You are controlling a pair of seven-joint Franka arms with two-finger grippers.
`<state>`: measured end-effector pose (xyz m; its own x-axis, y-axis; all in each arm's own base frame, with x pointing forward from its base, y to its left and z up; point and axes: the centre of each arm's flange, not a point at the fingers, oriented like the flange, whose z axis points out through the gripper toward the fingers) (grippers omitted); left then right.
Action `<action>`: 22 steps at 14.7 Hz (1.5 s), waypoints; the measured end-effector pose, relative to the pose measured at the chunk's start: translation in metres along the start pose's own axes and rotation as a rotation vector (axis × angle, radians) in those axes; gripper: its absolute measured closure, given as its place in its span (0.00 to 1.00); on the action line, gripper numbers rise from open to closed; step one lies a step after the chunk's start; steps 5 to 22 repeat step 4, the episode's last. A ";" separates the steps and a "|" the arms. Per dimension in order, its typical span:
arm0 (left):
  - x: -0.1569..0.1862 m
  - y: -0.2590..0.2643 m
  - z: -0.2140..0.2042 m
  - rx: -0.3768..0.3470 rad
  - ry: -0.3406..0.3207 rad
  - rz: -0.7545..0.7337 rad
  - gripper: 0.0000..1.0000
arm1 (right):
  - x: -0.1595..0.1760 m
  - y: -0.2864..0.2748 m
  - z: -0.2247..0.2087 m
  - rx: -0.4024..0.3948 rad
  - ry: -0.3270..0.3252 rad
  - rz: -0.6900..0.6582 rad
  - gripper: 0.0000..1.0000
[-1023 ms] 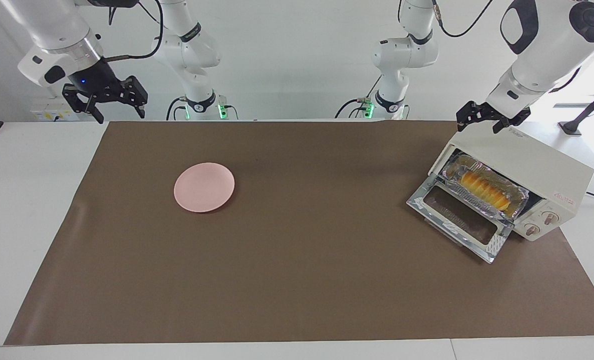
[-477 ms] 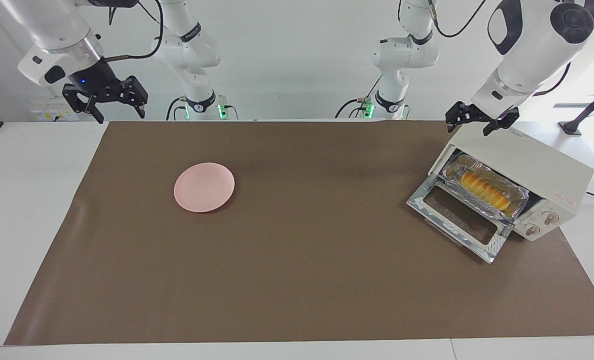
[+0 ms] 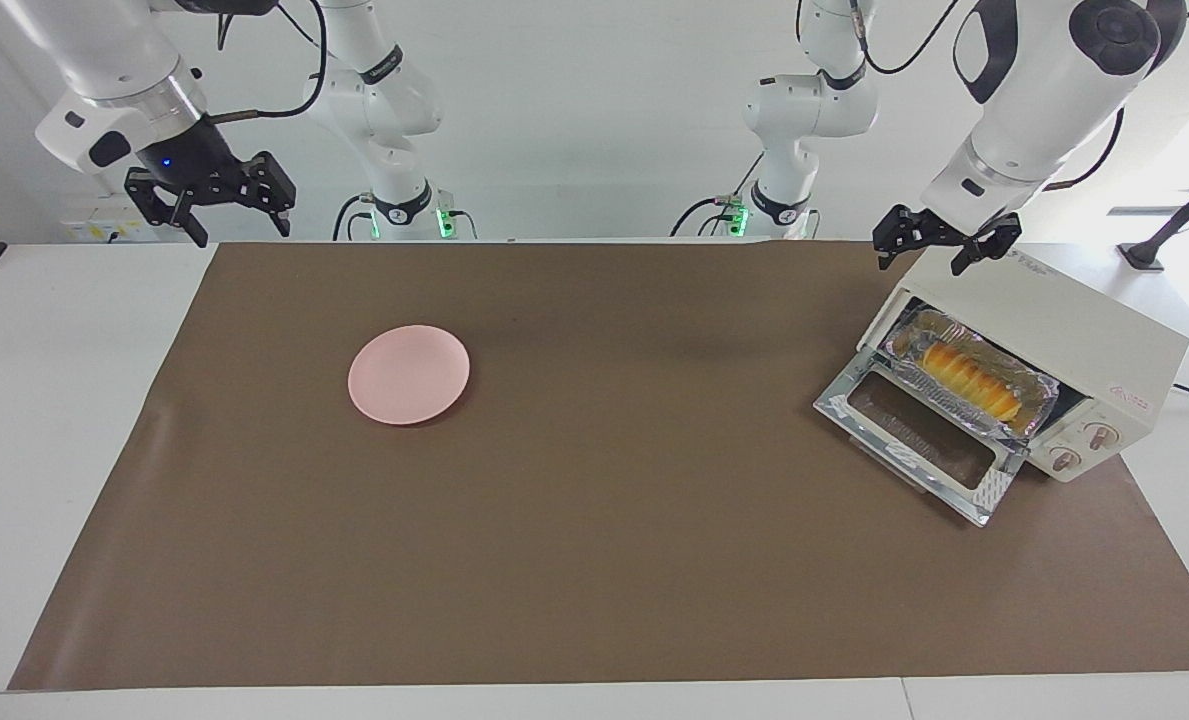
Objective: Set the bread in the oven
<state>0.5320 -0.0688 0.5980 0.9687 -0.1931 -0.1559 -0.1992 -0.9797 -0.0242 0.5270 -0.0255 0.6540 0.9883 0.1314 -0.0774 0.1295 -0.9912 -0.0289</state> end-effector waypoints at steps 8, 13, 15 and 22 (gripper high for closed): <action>0.003 0.000 -0.003 0.000 0.008 -0.005 0.00 | 0.000 0.000 0.000 0.000 0.000 0.000 0.00; 0.003 0.000 -0.003 0.000 0.008 -0.005 0.00 | 0.000 0.000 0.000 0.000 0.000 0.000 0.00; 0.003 0.000 -0.003 0.000 0.008 -0.005 0.00 | 0.000 0.000 0.000 0.000 0.000 0.000 0.00; 0.003 0.000 -0.003 0.000 0.008 -0.005 0.00 | 0.000 0.000 0.000 0.000 0.000 0.000 0.00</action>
